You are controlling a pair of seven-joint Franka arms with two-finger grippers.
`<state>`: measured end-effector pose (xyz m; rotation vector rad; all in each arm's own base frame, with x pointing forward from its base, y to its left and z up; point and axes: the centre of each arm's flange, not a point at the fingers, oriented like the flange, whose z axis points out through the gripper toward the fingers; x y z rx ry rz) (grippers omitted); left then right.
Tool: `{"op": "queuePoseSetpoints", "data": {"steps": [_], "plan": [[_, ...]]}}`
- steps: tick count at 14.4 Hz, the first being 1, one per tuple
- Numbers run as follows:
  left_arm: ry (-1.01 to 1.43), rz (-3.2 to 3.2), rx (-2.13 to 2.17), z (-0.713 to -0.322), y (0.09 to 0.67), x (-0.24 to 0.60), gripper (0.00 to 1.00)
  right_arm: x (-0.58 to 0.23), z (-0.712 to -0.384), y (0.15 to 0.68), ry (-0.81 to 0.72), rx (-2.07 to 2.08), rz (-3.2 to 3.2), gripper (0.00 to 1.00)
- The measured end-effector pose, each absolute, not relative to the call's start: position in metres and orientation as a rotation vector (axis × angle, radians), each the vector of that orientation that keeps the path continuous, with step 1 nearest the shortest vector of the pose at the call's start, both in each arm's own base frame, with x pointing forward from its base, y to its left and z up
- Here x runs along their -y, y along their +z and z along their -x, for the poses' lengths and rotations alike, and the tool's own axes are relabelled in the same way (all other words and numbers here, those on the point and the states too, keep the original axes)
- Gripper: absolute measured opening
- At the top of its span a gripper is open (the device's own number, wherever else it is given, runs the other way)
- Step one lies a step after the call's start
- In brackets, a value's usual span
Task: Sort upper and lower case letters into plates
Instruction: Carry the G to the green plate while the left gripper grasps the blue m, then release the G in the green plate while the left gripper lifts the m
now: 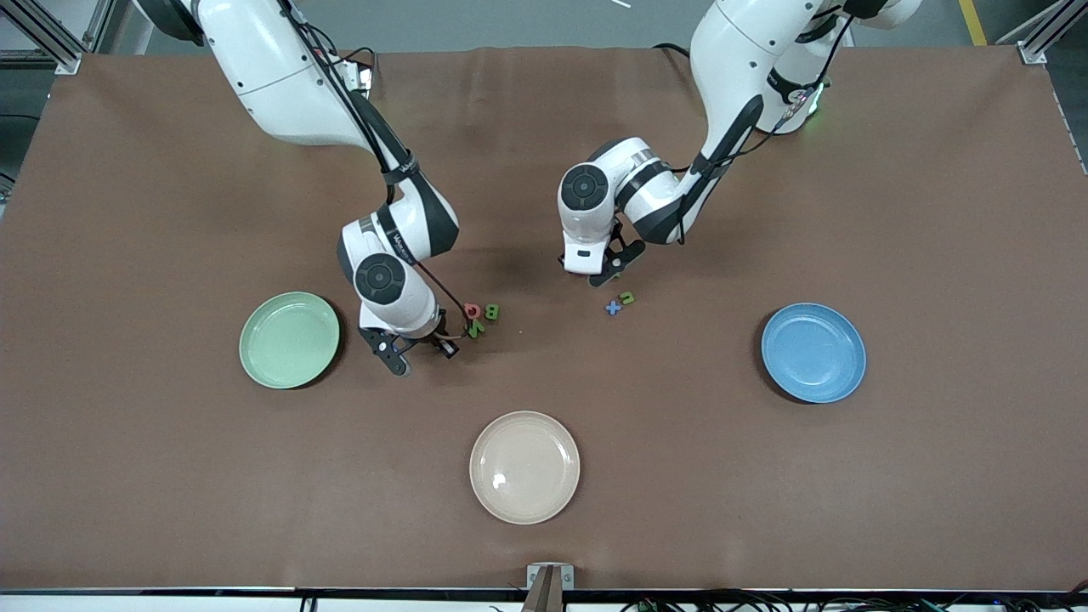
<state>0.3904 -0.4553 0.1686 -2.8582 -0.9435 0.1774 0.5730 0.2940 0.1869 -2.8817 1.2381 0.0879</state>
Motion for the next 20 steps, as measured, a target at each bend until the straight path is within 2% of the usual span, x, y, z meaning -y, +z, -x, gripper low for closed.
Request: {"op": "queuePoseSetpoints", "data": {"steps": [4, 6, 7, 8, 10, 11, 15, 20], "plan": [[0.184, 2.849, 0.927, -0.383, 0.164, 0.454, 0.63, -0.200, -0.601, 0.231, 0.126, -1.057, 2.957, 0.34], [0.187, 2.846, 0.923, -0.381, 0.162, 0.454, 0.63, -0.133, -0.604, 0.245, 0.142, -0.942, 2.988, 0.34], [0.187, 2.845, 0.923, -0.381, 0.162, 0.453, 0.58, -0.103, -0.601, 0.246, 0.155, -0.890, 3.001, 0.34], [0.187, 2.845, 0.923, -0.381, 0.162, 0.453, 0.58, -0.077, -0.598, 0.244, 0.169, -0.843, 3.012, 0.34], [0.190, 2.829, 0.917, -0.380, 0.164, 0.451, 0.43, -0.039, -0.590, 0.233, 0.204, -0.773, 3.027, 0.34], [0.186, 2.834, 0.918, -0.380, 0.166, 0.452, 0.39, -0.025, -0.585, 0.227, 0.220, -0.746, 3.031, 0.34], [0.173, 2.855, 0.929, -0.383, 0.171, 0.454, 0.30, -0.011, -0.563, 0.201, 0.226, -0.699, 3.042, 0.34], [0.153, 2.870, 0.978, -0.389, 0.179, 0.458, 0.30, -0.017, -0.547, 0.186, 0.264, -0.683, 3.047, 0.34]]}}
